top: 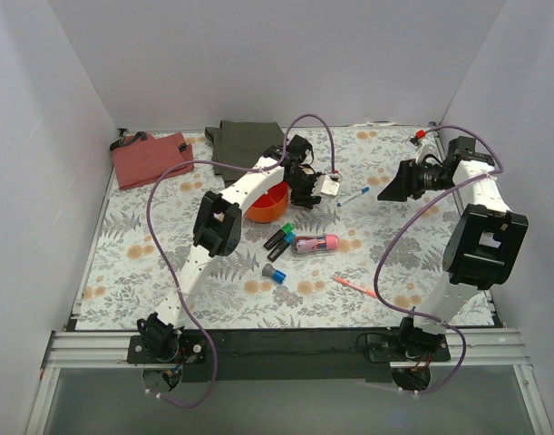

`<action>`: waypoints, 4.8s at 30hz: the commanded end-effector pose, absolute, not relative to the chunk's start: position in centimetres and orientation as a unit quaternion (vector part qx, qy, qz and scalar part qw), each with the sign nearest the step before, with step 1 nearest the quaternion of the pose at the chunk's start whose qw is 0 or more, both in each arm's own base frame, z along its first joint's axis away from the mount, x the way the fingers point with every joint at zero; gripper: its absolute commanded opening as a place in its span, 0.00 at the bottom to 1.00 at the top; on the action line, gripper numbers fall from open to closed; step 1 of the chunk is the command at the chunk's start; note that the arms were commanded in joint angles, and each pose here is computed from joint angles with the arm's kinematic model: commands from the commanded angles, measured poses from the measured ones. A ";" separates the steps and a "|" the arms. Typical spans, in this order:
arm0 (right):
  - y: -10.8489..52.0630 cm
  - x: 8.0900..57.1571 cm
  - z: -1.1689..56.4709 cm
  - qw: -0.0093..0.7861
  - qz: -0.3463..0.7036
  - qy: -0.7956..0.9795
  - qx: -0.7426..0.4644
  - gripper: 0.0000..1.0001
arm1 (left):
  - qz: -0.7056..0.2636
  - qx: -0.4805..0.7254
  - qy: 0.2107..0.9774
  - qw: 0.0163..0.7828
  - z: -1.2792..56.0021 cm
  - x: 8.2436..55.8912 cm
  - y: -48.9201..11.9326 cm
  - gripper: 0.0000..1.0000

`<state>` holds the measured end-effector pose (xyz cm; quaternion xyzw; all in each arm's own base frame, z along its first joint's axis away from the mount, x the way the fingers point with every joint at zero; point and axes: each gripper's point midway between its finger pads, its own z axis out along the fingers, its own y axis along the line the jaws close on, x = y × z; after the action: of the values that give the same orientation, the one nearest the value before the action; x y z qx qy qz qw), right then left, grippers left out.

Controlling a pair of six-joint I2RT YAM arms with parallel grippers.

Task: Sort the stationery into containers
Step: Pick up the pen from the center of the board, then place the pen in the storage box.

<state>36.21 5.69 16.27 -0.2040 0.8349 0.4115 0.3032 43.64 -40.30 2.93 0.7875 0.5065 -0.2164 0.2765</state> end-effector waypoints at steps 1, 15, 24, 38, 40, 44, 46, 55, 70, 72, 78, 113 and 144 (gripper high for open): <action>6.2 36.1 16.8 0.302 0.446 0.819 -0.196 0.68 | -0.232 0.780 0.550 0.189 -3.8 41.3 -38.3 0.40; 5.8 37.6 16.8 0.301 0.469 0.811 -0.176 0.64 | -0.196 0.810 0.535 0.138 -6.7 40.8 -35.9 0.29; 5.8 37.8 17.1 0.304 0.472 0.809 -0.176 0.62 | -0.165 0.808 0.533 0.188 -6.5 42.9 -36.9 0.16; 5.7 37.5 18.0 0.315 0.464 0.807 -0.184 0.61 | -0.164 0.762 0.510 0.364 5.1 46.0 -42.1 0.42; 5.7 37.6 18.2 0.318 0.463 0.806 -0.186 0.61 | -0.154 0.757 0.523 0.361 5.5 46.5 -41.7 0.44; 5.8 37.6 17.9 0.317 0.467 0.803 -0.189 0.61 | -0.158 0.756 0.560 0.302 3.6 45.9 -40.1 0.42; 5.9 37.5 17.6 0.315 0.470 0.802 -0.189 0.61 | -0.166 0.749 0.574 0.285 2.6 45.6 -39.7 0.41; 6.0 37.2 17.3 0.309 0.480 0.801 -0.179 0.60 | -0.213 0.700 0.632 0.254 -0.3 45.4 -38.2 0.42; 5.9 38.1 16.4 0.291 0.500 0.800 -0.157 0.59 | -0.272 0.664 0.656 0.235 -3.0 44.5 -39.1 0.44; 6.0 38.2 16.4 0.291 0.504 0.799 -0.155 0.59 | -0.278 0.659 0.661 0.227 -3.6 44.1 -38.9 0.41; 5.9 38.4 16.4 0.287 0.509 0.798 -0.148 0.58 | -0.299 0.645 0.670 0.213 -4.0 43.4 -38.9 0.32; 6.1 33.1 22.6 0.359 0.442 0.799 -0.193 0.52 | -0.270 0.542 0.457 0.651 22.4 52.2 -48.1 0.00; 4.4 29.5 20.8 0.345 0.310 0.865 -0.190 0.50 | -0.259 -0.040 0.523 0.811 42.3 40.8 -20.1 0.00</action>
<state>29.30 4.49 21.16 -0.1928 0.8595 0.3153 0.3530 38.42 -21.47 47.81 0.0151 0.4598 -0.2836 0.8414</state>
